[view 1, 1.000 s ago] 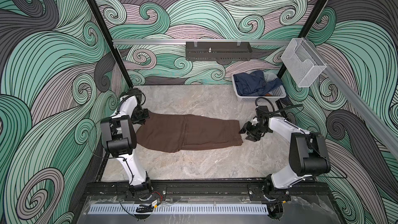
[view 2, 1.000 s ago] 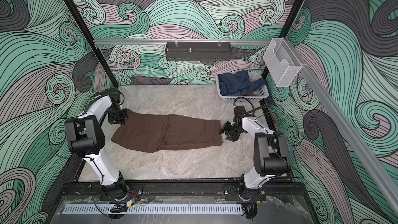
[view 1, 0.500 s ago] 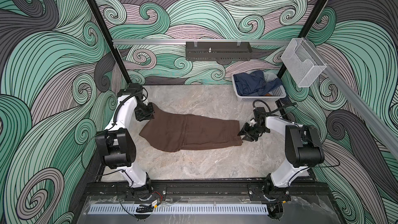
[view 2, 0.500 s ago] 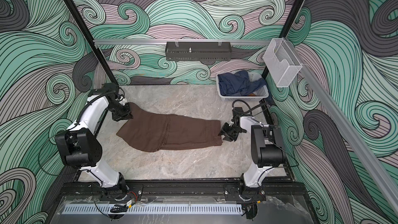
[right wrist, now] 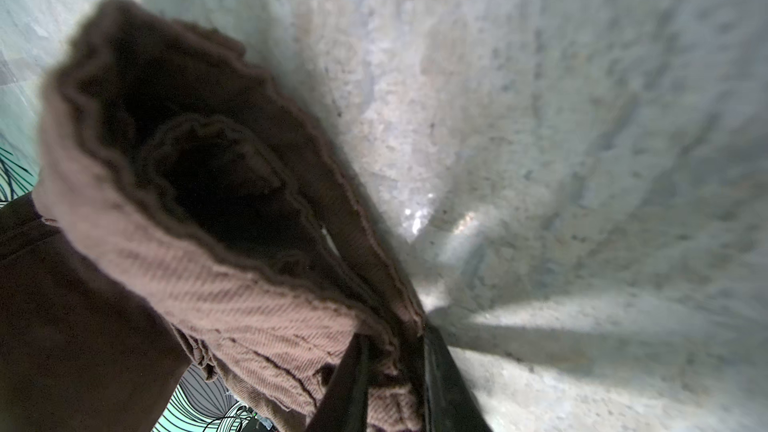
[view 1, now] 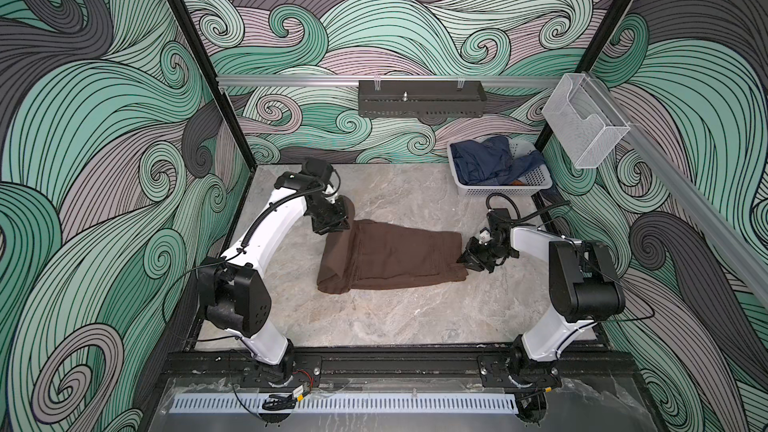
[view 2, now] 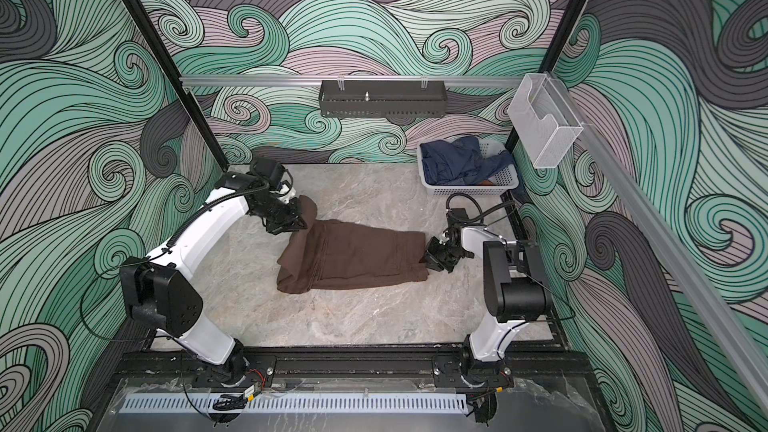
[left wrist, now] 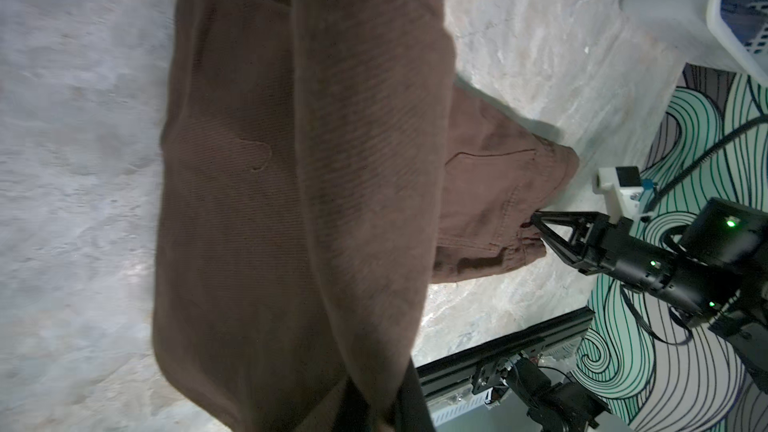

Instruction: Fold and stack the trousers

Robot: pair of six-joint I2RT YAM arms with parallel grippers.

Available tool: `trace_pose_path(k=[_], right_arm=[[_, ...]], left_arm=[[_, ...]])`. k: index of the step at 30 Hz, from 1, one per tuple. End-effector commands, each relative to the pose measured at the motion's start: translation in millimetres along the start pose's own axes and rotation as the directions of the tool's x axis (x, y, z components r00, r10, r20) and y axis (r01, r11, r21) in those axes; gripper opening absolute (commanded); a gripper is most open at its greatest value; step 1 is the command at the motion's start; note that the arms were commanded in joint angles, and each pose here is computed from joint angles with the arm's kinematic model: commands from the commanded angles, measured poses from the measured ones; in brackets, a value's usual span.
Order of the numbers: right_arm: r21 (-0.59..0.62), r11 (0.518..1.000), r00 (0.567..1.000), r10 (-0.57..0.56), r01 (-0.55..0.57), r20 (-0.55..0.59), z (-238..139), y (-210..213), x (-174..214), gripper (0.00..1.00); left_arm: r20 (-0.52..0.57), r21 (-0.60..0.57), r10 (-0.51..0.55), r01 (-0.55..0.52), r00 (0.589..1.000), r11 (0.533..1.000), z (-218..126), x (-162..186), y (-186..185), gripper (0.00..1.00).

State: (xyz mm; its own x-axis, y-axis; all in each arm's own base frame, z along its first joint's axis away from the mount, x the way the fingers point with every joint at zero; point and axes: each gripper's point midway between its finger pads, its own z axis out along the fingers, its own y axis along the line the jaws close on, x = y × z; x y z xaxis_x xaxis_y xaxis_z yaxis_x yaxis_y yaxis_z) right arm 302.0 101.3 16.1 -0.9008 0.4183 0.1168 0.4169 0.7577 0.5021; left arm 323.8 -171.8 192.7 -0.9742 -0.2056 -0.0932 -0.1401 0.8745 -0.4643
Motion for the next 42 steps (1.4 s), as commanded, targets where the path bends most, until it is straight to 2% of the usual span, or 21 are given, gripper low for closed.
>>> trace_pose_path(k=[1,10,15,23,42], right_arm=[[0.004,1.000,0.999,0.014,-0.014,-0.044,13,-4,12,0.22],[0.000,1.000,0.998,-0.005,0.005,-0.059,21,5,18,0.21],[-0.001,1.000,0.998,-0.012,0.012,-0.059,20,10,21,0.21],[-0.003,1.000,0.998,-0.017,0.017,-0.066,21,14,24,0.21],[0.003,1.000,0.997,-0.022,0.023,-0.072,24,19,27,0.21]], left_arm=[[0.034,0.071,-0.015,0.012,0.999,0.997,9,-2,-41,0.00],[0.039,0.122,0.031,-0.035,0.999,0.992,57,12,-108,0.00],[0.091,0.151,0.021,-0.035,0.996,0.988,79,14,-133,0.00],[0.083,0.170,0.034,-0.048,0.996,0.984,104,17,-164,0.00],[0.028,0.163,0.061,-0.065,0.998,0.985,155,32,-190,0.00]])
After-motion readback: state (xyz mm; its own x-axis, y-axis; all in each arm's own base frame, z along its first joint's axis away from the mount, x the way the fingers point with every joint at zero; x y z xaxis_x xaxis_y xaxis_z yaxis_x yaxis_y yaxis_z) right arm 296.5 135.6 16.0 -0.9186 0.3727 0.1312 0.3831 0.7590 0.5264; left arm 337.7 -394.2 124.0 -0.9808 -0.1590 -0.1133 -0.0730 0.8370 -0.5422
